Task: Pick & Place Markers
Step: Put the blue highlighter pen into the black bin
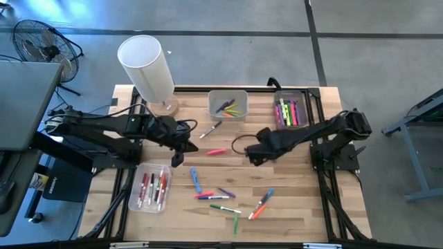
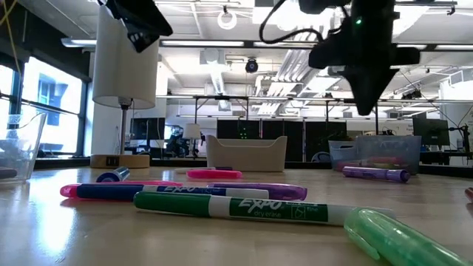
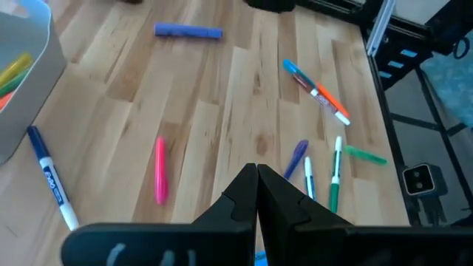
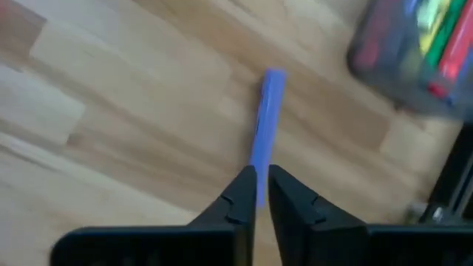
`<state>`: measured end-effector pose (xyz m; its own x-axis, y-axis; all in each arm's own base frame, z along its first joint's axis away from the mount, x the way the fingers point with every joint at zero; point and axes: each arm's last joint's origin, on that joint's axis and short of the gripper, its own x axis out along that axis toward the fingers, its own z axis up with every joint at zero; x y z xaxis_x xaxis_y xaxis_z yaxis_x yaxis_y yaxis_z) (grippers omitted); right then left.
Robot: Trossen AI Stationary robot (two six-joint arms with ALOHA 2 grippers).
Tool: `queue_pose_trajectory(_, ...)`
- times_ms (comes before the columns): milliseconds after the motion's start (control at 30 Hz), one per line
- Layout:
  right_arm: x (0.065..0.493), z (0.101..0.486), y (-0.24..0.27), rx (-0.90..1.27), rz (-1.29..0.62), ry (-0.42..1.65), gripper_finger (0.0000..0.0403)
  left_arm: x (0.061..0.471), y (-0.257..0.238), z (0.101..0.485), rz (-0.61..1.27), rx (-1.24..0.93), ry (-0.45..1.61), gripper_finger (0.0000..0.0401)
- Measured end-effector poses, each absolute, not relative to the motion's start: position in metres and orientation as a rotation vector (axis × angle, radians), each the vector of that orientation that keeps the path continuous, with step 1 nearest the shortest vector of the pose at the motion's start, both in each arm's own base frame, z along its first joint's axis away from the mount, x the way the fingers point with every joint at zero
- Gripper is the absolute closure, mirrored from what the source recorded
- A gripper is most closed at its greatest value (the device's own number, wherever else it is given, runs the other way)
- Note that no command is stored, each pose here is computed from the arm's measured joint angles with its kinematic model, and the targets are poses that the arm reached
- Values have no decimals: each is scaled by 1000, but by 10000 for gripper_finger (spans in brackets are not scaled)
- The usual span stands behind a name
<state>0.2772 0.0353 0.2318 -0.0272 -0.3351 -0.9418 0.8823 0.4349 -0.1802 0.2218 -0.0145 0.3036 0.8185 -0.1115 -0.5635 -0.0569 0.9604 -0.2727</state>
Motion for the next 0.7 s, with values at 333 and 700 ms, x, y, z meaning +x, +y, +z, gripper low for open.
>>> queue_pose_trajectory(333, 277, 202, -11, 588, -1014, 1288, 267, 230, -17, 294, -60, -323, 671, 401)
queue_pose_trajectory(700, 251, 136, -20, 809, -963, 1325, 243, 230, -16, 294, -46, -320, 665, 401)
